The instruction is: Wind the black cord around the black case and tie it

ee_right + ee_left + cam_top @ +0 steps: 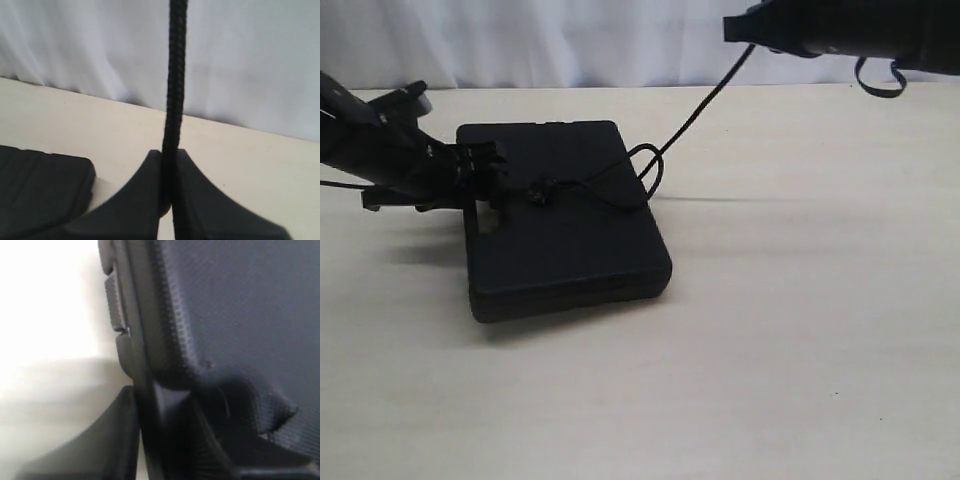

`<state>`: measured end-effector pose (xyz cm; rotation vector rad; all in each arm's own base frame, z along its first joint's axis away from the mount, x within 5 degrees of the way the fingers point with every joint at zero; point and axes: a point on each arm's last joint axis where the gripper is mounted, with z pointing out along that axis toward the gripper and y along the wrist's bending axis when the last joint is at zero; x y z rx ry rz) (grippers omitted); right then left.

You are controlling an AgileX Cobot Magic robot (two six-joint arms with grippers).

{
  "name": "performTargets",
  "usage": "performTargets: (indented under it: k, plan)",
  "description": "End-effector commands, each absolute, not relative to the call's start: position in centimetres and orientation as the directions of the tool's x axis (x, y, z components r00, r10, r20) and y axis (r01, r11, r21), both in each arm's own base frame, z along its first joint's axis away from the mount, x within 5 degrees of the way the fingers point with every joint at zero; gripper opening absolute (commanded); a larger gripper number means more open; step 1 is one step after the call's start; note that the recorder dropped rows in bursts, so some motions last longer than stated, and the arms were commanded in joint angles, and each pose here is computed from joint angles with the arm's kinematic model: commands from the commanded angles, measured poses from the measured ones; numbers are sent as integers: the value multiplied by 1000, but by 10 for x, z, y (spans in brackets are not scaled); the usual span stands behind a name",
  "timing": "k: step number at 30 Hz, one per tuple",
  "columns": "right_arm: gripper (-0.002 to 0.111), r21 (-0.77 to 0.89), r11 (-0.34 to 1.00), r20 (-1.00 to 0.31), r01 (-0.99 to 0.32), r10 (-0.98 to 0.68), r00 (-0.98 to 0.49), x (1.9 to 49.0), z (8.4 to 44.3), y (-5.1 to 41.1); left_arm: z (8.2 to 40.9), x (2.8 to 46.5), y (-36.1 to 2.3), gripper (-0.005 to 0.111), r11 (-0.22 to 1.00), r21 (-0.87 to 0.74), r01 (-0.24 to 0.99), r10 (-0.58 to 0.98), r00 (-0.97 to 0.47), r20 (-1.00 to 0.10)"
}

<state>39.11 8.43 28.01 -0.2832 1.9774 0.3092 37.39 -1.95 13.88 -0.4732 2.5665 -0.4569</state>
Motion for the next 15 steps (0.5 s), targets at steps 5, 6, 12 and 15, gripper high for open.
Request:
performTargets:
  k: [5, 6, 12, 15]
  plan:
    - [4, 97, 976, -854, -194, -18, -520, 375, 243, 22, 159, 370, -1, 0, 920, -361, -149, -314, -834, -454]
    - [4, 85, 978, -849, -189, -28, -528, 373, 239, 17, 158, 370, -1, 0, 922, -358, -146, -309, -835, -456]
    - [4, 67, 990, -814, -123, -17, -581, 362, 219, -12, 158, 370, 1, 0, 937, -326, -122, -272, -840, -469]
    - [4, 59, 995, -797, -86, -5, -604, 357, 210, -26, 154, 370, 1, 0, 943, -313, -112, -254, -849, -463]
